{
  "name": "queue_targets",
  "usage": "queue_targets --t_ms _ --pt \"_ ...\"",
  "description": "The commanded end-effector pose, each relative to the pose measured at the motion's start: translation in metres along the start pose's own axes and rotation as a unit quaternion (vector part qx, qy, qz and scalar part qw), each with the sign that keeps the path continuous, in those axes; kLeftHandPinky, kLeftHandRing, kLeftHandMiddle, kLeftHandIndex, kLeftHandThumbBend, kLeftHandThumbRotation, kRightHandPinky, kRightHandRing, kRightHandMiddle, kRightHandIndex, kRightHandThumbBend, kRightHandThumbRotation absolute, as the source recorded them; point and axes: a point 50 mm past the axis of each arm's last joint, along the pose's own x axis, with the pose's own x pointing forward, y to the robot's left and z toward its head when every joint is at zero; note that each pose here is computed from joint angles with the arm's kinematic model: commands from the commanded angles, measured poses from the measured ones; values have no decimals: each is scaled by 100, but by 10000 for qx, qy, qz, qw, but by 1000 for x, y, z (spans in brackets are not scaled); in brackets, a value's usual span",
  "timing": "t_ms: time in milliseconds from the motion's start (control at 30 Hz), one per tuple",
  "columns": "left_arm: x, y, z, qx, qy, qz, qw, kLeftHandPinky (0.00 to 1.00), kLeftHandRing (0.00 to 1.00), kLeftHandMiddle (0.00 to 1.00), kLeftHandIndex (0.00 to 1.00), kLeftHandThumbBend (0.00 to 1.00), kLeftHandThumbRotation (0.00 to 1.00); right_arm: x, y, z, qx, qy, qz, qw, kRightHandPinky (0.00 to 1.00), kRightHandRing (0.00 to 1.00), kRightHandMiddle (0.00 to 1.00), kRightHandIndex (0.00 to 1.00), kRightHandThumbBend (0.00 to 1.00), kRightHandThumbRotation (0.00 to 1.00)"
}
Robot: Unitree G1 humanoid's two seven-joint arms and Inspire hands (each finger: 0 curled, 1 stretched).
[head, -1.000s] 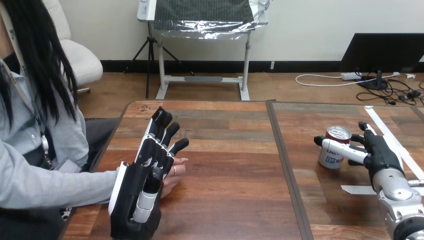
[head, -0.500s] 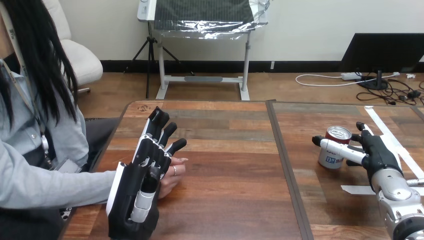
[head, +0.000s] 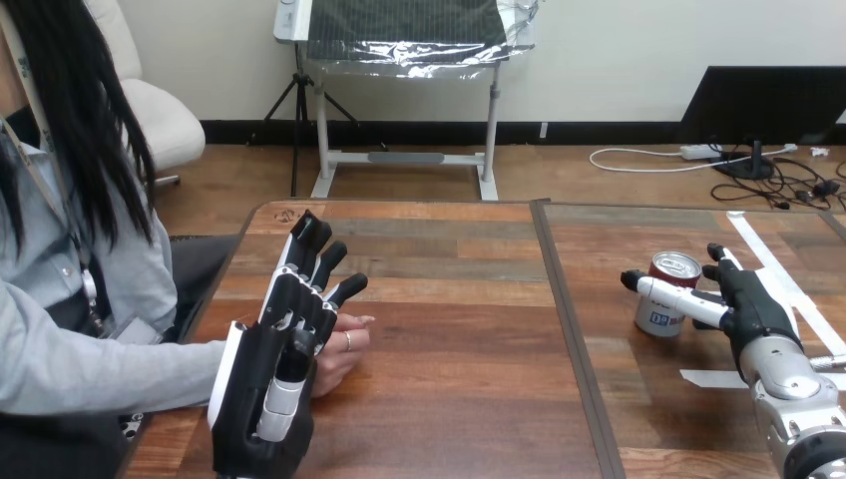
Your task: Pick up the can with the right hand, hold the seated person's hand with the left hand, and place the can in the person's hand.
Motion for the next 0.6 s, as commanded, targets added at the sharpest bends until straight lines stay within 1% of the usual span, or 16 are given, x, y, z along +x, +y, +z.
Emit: queue_targets --t_ms 0,367,467,567 --pt "22 -6 5 8 -337 -202 9992 85 95 98 97 100 83 8 -4 47 69 -625 -86 9980 71 82 96 100 100 37" --pt "22 -6 5 12 -351 -205 9992 85 95 97 97 100 83 9 -1 53 -28 -651 -91 9978 67 79 96 100 100 33" --pt "22 -7 5 -12 -344 -197 9992 84 95 97 97 100 83 10 0 55 -92 -656 -113 9977 67 80 95 100 100 34" --pt "21 -7 5 -19 -343 -191 9992 84 95 97 97 100 83 10 1 56 -100 -671 -128 9976 70 82 95 100 100 34"
